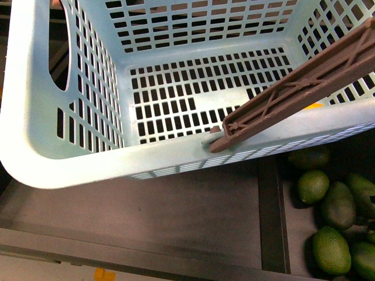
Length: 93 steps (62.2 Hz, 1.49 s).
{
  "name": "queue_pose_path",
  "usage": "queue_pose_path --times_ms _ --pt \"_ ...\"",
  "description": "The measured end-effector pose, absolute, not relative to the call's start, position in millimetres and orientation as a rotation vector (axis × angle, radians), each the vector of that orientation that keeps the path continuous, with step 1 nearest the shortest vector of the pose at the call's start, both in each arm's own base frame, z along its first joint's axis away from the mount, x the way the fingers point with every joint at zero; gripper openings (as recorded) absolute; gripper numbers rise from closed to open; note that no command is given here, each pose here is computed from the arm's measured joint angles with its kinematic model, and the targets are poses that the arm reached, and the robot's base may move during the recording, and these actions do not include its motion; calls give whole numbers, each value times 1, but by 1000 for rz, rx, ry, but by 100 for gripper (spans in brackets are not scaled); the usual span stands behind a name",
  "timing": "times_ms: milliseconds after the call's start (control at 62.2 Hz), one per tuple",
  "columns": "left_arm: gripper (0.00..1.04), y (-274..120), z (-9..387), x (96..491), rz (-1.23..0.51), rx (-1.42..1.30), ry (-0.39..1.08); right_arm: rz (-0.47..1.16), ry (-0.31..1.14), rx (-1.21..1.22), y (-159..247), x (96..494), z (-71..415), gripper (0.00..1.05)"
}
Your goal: Pick mango and avocado into basket
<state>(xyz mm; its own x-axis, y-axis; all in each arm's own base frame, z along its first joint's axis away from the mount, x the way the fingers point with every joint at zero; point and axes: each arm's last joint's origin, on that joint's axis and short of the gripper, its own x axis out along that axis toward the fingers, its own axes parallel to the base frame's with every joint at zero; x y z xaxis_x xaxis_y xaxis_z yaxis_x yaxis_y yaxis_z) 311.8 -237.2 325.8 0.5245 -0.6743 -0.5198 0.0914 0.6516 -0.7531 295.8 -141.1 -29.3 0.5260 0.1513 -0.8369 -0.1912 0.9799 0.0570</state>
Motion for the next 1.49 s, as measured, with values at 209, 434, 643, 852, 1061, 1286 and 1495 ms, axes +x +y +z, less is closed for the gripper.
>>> queue_pose_path --times_ms 209,434,643,852,1061,1286,1495 --pt "16 -237 326 312 -507 -733 909 225 1016 -48 -139 308 -40 96" --pt "16 -237 326 312 -508 -733 909 240 1037 -59 -134 319 -52 96" --pt "16 -237 326 312 -510 -734 910 223 1027 -55 -133 338 -57 96" --pt "16 -237 326 312 -508 -734 910 232 1057 -48 -130 345 -66 96" --pt "16 -237 326 312 -508 -734 910 246 1107 -57 -129 344 -75 96" --pt "16 -237 326 312 -509 -734 910 229 1124 -67 -133 343 -80 96" --pt "16 -237 326 312 -509 -734 910 230 1130 -70 -133 342 -82 96"
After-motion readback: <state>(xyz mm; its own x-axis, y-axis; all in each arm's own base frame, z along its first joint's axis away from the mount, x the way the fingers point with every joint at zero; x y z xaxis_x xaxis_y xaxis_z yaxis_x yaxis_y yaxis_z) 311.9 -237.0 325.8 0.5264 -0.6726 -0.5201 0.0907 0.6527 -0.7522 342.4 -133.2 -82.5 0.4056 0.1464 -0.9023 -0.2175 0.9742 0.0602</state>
